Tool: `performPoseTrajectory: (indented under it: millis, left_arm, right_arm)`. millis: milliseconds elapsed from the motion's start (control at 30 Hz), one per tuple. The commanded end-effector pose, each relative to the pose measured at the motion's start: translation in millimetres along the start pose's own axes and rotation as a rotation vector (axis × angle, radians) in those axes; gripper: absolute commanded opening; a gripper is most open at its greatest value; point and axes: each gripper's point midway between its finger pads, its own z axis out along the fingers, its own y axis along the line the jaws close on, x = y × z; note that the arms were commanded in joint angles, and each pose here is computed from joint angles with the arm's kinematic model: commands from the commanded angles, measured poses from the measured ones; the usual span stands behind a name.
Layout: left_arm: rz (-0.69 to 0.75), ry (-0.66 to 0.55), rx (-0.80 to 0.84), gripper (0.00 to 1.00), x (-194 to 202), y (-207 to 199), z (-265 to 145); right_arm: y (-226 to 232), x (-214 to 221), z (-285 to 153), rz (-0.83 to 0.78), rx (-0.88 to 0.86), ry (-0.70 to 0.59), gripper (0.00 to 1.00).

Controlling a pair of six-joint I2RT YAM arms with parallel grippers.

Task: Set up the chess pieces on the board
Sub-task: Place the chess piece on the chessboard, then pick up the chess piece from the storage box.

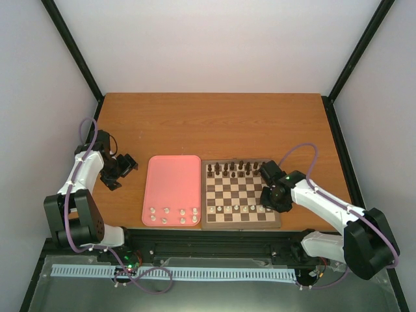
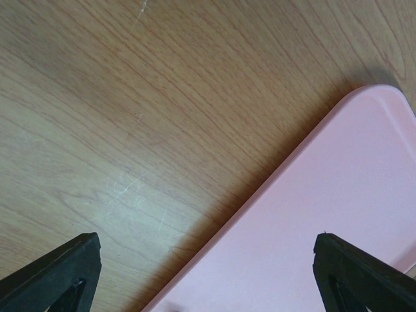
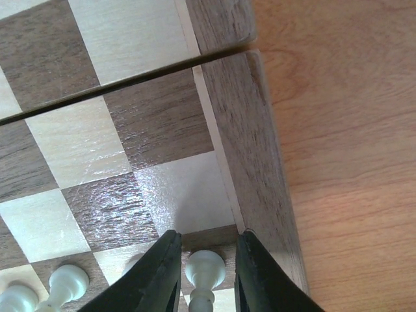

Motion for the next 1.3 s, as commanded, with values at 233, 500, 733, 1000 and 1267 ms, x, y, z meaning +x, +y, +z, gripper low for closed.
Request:
performPoseTrajectory:
  millis: [233, 500, 733, 1000, 1267]
  left_arm:
    - [-0.004, -0.021, 0.02, 1.0, -4, -5, -10]
    - [-0.004, -0.024, 0.023, 1.0, -5, -5, -10]
    - [0.0, -0.028, 0.033, 1.0, -4, -7, -13]
    - [0.001, -0.04, 0.035, 1.0, -3, -6, -16]
    - [0.0, -0.038, 0.029, 1.0, -1, -3, -13]
  right_arm:
    - [-6, -16, -21, 0.032, 0.034, -0.077, 0.34]
    - [30, -70, -59, -0.016, -0.017, -0.213, 0.41]
    - [138, -99, -105, -0.308, -0.139, -0.339, 0.43]
    - [306, -25, -104, -0.814, -0.306, -0.271, 0.47]
    - [403, 54, -79, -1.115, -0.467, -0.163, 0.47]
